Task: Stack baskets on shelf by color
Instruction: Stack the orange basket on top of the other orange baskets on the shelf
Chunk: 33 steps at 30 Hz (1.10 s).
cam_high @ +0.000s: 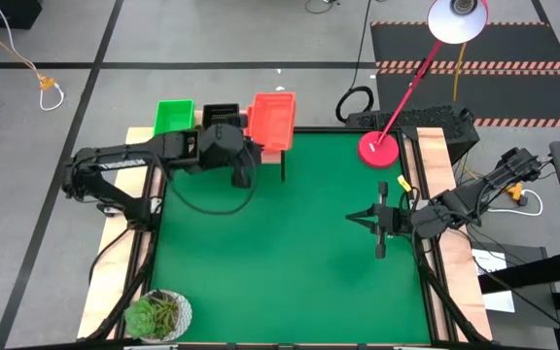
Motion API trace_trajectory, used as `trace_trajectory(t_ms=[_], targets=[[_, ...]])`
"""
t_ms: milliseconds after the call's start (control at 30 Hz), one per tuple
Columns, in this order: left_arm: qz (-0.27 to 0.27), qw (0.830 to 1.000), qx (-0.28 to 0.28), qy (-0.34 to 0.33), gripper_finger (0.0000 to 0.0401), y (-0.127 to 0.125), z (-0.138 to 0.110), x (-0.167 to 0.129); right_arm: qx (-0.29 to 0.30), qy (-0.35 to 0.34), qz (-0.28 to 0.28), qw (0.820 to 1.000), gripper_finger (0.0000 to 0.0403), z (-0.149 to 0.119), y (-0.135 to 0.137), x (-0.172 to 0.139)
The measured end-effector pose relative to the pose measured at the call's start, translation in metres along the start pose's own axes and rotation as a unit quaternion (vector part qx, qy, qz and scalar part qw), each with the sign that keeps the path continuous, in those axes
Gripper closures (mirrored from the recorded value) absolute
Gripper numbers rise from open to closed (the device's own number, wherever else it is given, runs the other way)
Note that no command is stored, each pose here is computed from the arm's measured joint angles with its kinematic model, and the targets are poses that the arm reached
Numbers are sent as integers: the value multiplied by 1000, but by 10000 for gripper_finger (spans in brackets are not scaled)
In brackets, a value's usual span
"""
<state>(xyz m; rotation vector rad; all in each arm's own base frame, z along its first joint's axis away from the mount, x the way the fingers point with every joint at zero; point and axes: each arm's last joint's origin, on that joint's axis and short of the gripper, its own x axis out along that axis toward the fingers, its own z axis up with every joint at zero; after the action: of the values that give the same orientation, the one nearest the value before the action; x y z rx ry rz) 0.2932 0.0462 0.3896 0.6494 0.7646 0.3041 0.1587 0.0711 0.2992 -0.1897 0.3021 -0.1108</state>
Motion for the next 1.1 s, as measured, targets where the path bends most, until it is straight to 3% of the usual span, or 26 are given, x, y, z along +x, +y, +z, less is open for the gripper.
trace_trajectory(t_ms=[133,467,733,1100], targets=[[-8,1000,-14,1,394,12,-9,5,0,0,0,1000,402,0,0,0],[-26,998,-42,51,374,33,-36,26,0,1,0,1000,401,0,0,0],[-47,995,-46,77,372,31,-54,48,-1,1,1,1000,401,0,0,0],[-56,993,-39,93,371,26,-62,54,2,3,1,1000,401,0,0,0]])
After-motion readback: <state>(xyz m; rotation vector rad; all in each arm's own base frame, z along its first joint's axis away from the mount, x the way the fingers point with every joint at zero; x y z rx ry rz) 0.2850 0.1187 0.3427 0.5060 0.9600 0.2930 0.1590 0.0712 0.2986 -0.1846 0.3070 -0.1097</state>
